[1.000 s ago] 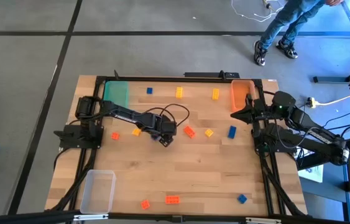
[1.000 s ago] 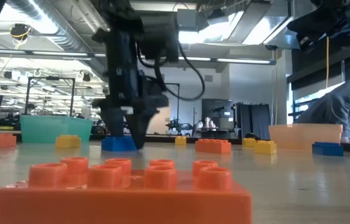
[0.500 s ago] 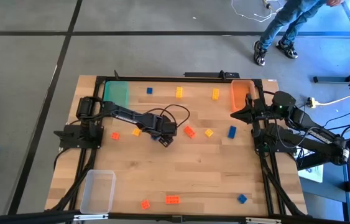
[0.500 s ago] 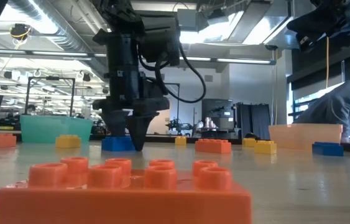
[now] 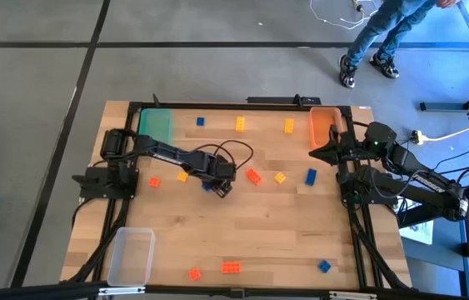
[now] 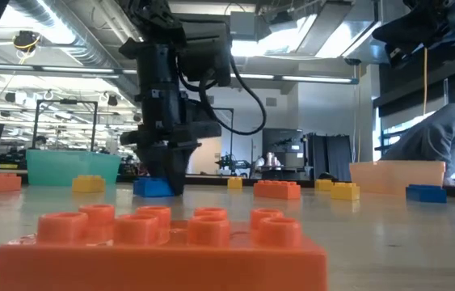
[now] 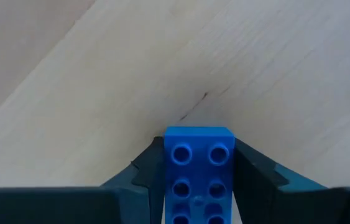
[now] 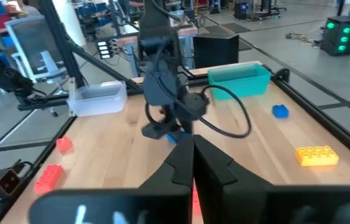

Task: Sort & place blocks by color
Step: Put the blue game piece into the blue bin

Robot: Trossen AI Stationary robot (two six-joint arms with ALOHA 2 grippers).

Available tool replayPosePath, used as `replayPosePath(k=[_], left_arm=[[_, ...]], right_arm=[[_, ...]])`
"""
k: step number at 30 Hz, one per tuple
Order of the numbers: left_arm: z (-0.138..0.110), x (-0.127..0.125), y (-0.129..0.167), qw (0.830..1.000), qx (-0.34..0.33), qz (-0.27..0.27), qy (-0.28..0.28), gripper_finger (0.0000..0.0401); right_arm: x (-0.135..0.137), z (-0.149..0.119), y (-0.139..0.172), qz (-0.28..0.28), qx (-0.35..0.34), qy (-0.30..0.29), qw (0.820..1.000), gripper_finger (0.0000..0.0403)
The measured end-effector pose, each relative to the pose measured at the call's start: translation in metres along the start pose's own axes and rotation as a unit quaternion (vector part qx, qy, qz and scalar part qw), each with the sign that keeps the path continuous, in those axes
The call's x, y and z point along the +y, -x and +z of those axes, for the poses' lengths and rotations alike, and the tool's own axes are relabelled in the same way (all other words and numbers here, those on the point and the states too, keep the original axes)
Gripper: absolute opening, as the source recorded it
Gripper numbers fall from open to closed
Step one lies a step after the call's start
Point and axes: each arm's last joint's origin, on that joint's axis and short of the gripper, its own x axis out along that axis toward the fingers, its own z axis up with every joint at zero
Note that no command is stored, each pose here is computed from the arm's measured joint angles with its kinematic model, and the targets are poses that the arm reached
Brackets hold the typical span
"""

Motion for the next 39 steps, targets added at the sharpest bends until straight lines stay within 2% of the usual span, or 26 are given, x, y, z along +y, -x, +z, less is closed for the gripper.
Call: replayPosePath(k=[7, 14, 17, 19, 24, 27, 32, 36, 39], left_arm=[[0.007, 0.011, 0.031, 0.999, -0.007, -0.028, 0.028, 0.0129], [0.018, 0.032, 0.077, 0.992, -0.065, -0.062, 0.085, 0.0129], [0.021, 0.047, 0.098, 0.987, -0.090, -0.062, 0.117, 0.0129], [0.021, 0.059, 0.109, 0.984, -0.100, -0.049, 0.136, 0.0129], [0.025, 0.086, 0.130, 0.973, -0.133, -0.033, 0.183, 0.0129], [0.028, 0.104, 0.136, 0.969, -0.133, -0.007, 0.207, 0.0129], [0.035, 0.136, 0.137, 0.964, -0.121, 0.045, 0.231, 0.0129], [0.042, 0.161, 0.134, 0.961, -0.109, 0.094, 0.234, 0.0129], [0.046, 0.183, 0.134, 0.953, -0.107, 0.127, 0.255, 0.0129]], right_arm=[[-0.002, -0.001, 0.000, -0.039, 0.004, -0.003, 0.999, 0.0006], [-0.003, -0.002, 0.000, -0.044, 0.009, -0.006, 0.999, 0.0006], [-0.004, -0.007, -0.002, -0.045, 0.038, -0.034, 0.998, 0.0006], [-0.004, -0.010, -0.003, -0.045, 0.066, -0.049, 0.996, 0.0006], [-0.004, 0.010, -0.005, -0.042, 0.092, -0.057, 0.993, 0.0006], [-0.003, 0.022, -0.006, -0.042, 0.143, -0.056, 0.987, 0.0006], [-0.005, 0.044, -0.007, -0.069, 0.195, -0.049, 0.977, 0.0006], [-0.007, 0.059, -0.011, -0.082, 0.202, -0.037, 0.975, 0.0006], [-0.009, 0.067, -0.015, -0.083, 0.202, -0.036, 0.975, 0.0006]])
